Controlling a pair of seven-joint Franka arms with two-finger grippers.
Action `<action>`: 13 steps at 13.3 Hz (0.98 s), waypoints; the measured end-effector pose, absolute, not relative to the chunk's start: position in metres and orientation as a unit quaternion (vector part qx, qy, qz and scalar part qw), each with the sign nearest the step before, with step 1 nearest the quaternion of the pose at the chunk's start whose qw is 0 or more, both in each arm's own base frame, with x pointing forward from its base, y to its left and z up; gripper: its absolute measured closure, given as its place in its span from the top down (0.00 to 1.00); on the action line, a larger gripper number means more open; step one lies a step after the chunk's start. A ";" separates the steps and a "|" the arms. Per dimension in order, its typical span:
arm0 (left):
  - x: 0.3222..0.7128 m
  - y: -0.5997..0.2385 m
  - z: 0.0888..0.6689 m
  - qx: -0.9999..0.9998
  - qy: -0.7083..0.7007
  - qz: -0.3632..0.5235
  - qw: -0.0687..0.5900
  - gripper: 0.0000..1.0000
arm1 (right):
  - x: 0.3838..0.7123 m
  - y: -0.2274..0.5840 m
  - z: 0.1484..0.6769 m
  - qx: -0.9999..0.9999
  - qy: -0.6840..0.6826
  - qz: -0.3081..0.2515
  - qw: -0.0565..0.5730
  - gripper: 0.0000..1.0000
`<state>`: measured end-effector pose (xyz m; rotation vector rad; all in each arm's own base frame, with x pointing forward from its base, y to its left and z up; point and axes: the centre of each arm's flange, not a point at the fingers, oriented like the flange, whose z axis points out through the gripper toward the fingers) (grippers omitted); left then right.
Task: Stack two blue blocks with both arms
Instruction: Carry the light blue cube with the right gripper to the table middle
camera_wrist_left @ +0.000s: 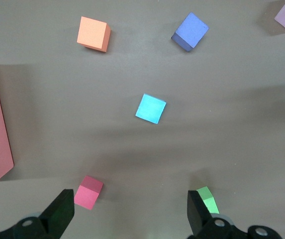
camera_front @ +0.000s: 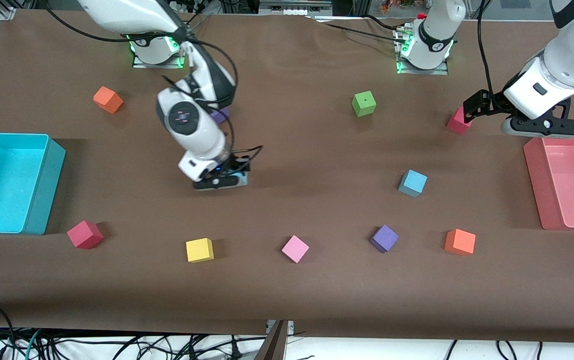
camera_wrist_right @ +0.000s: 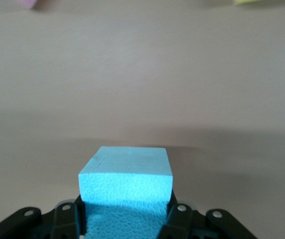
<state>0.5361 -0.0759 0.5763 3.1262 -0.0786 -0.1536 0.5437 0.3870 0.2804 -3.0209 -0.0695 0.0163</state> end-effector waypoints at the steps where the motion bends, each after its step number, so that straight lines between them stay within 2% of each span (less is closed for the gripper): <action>1: 0.536 -0.076 0.576 0.998 -0.025 -0.049 0.005 1.00 | 0.539 0.413 0.277 -0.998 -0.010 0.010 0.062 0.56; 6: 0.536 -0.076 0.576 0.998 -0.025 -0.049 0.005 1.00 | 0.518 0.499 0.229 -0.998 0.037 0.017 0.054 0.56; 11: 0.536 -0.076 0.576 0.998 -0.025 -0.049 0.005 1.00 | 0.496 0.535 0.202 -0.998 0.048 0.018 0.043 0.56; 13: 0.536 -0.076 0.576 0.998 -0.025 -0.049 0.005 1.00 | 0.496 0.535 0.202 -0.998 0.041 0.011 0.036 0.70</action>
